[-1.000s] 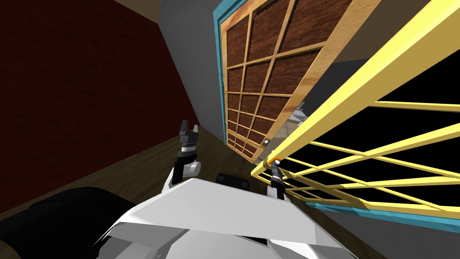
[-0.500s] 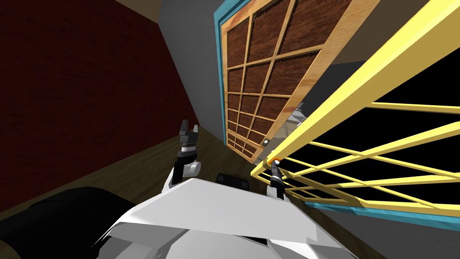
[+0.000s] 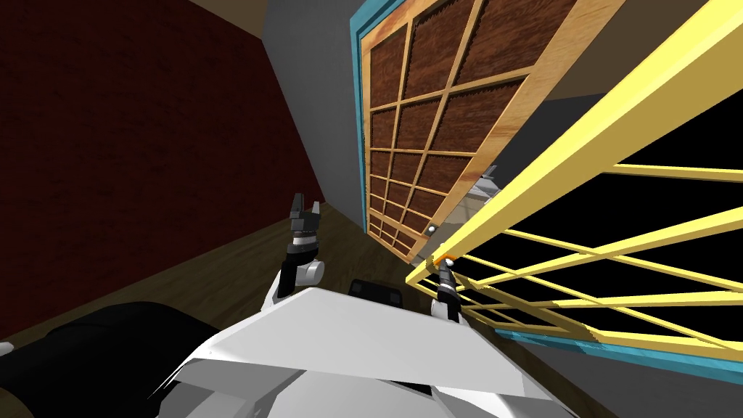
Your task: Pull the door open
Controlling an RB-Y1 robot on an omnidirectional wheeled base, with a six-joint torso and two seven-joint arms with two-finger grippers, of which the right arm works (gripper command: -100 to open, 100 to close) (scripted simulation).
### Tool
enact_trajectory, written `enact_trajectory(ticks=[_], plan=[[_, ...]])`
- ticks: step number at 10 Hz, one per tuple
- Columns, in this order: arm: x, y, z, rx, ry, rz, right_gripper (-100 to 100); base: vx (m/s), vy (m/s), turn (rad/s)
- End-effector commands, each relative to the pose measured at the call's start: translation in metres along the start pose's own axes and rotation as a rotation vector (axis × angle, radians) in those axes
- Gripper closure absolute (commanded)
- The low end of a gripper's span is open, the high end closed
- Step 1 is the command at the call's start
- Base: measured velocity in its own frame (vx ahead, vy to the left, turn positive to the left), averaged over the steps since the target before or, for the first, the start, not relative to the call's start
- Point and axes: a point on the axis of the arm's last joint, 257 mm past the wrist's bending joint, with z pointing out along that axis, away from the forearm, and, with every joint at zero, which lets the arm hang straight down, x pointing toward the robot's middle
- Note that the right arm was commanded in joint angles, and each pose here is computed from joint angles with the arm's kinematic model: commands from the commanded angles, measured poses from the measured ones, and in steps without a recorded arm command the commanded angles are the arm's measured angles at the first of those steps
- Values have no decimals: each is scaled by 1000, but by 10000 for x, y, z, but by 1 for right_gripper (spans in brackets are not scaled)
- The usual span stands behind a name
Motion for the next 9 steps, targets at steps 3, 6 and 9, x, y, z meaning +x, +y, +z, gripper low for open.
enact_trajectory(ticks=[3, 6, 9], plan=[[-348, 33, 107, -20, -74, 14, 100, -20, -4, 21], [-301, -125, 54, 8, -49, 8, 100, 4, 4, 2], [-301, -125, 54, 8, -49, 8, 100, 3, 1, -4]])
